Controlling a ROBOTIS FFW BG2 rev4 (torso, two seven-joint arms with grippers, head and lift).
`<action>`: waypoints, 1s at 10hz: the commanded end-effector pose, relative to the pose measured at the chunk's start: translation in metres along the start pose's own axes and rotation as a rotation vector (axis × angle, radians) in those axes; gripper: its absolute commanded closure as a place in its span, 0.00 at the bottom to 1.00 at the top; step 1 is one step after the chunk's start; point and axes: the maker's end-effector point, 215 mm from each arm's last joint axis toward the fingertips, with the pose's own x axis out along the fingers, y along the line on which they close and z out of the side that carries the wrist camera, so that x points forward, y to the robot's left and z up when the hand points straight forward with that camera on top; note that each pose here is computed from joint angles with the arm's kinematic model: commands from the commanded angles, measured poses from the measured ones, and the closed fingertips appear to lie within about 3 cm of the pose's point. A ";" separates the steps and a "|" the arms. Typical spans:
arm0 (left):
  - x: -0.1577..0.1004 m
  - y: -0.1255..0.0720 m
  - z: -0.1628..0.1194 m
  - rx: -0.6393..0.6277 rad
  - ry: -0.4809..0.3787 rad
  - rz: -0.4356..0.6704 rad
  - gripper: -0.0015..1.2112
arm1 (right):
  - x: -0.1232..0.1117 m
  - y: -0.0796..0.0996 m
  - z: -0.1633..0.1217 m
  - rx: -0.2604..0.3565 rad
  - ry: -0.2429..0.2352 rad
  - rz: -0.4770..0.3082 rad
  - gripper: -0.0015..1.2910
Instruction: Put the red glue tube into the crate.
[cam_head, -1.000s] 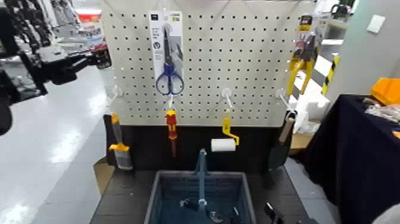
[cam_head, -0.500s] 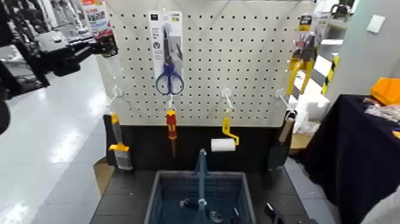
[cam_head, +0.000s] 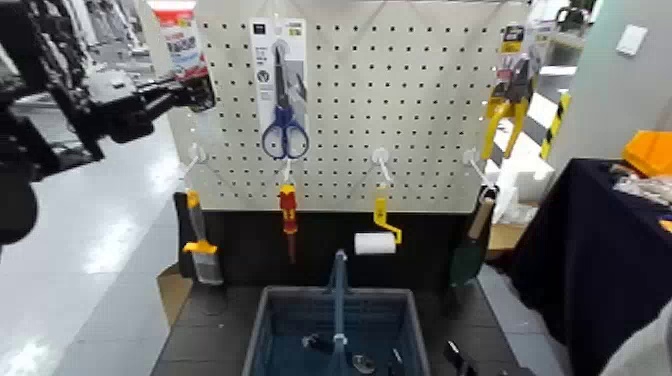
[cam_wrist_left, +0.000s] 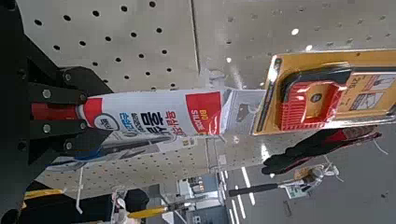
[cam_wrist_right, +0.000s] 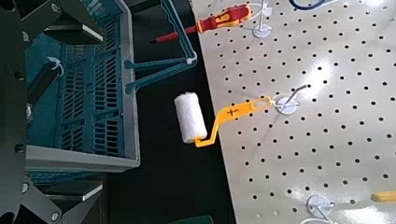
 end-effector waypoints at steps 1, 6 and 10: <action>0.011 -0.025 -0.028 -0.078 0.006 -0.040 0.98 | 0.000 0.000 -0.001 0.006 0.000 -0.002 0.15; 0.026 -0.064 -0.089 -0.230 0.036 -0.082 0.98 | 0.000 0.003 0.000 0.006 0.001 0.006 0.15; 0.033 -0.102 -0.146 -0.352 0.098 -0.119 0.98 | 0.000 0.003 -0.002 0.008 0.006 0.007 0.15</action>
